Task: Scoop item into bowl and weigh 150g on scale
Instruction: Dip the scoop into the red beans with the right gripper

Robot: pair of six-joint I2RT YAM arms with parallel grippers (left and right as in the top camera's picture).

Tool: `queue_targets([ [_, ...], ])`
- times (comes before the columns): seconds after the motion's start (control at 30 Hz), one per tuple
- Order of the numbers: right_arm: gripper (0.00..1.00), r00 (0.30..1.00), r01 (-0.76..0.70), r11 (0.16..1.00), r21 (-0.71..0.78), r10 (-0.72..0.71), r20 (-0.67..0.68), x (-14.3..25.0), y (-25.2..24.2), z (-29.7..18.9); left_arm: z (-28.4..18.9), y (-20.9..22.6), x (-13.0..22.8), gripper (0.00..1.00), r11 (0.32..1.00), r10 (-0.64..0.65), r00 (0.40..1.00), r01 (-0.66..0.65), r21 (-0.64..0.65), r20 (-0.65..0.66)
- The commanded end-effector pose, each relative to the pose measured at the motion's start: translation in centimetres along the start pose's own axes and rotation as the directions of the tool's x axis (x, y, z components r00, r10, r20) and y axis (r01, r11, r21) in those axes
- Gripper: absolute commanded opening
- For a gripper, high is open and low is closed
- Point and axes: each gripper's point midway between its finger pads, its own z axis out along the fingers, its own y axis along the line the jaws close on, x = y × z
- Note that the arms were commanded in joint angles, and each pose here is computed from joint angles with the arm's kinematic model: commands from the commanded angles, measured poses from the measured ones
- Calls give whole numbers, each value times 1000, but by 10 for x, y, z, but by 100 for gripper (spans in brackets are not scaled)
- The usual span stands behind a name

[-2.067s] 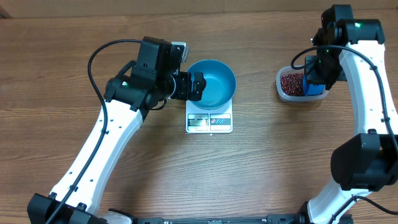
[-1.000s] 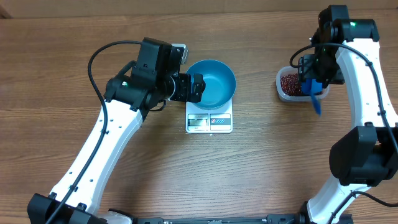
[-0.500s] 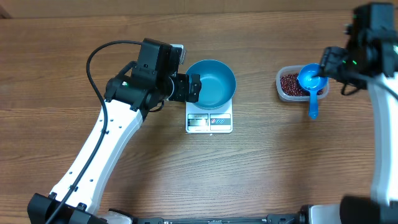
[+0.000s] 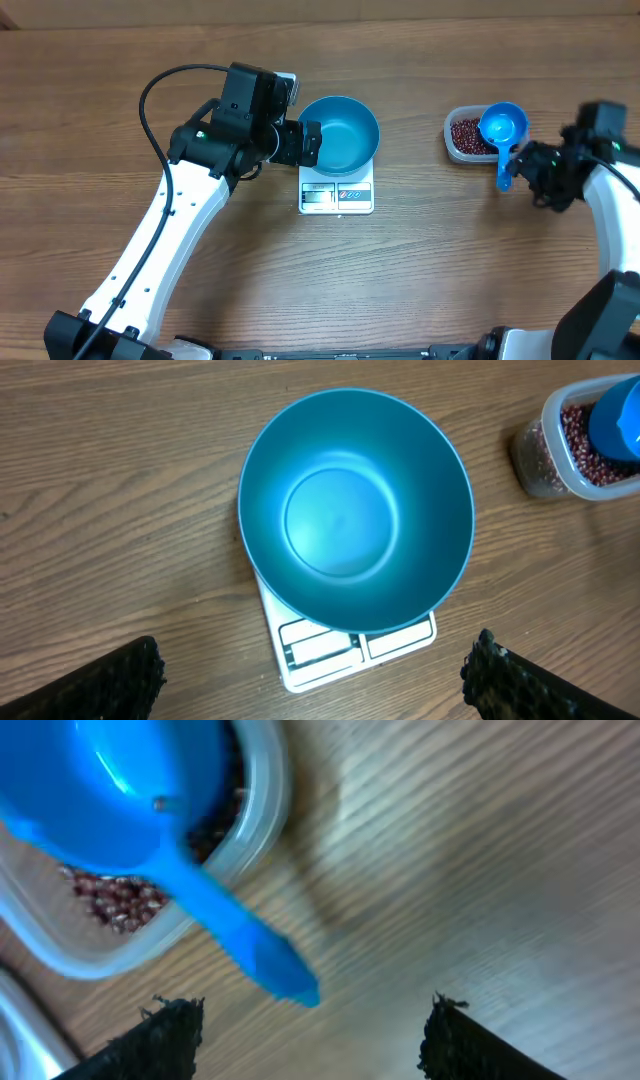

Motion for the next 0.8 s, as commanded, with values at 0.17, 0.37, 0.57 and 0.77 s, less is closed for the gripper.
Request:
queue_targets([
  [0.17, 76, 999, 38, 812, -583, -15, 44, 30, 17, 20, -11, -3, -10, 100, 999, 34, 999, -34, -1, 42],
  [0.37, 75, 984, 170, 721, -672, -85, 158, 43, 28, 26, -9, -2, -9, 100, 999, 33, 999, -33, -2, 35],
  [0.57, 62, 966, 247, 696, -675, -119, 231, 32, 41, 27, -8, -2, -9, 100, 999, 32, 999, -32, -2, 34],
  [0.77, 36, 960, 263, 681, -684, -111, 258, 25, 50, 23, -8, -2, -8, 100, 999, 32, 999, -32, -3, 31],
])
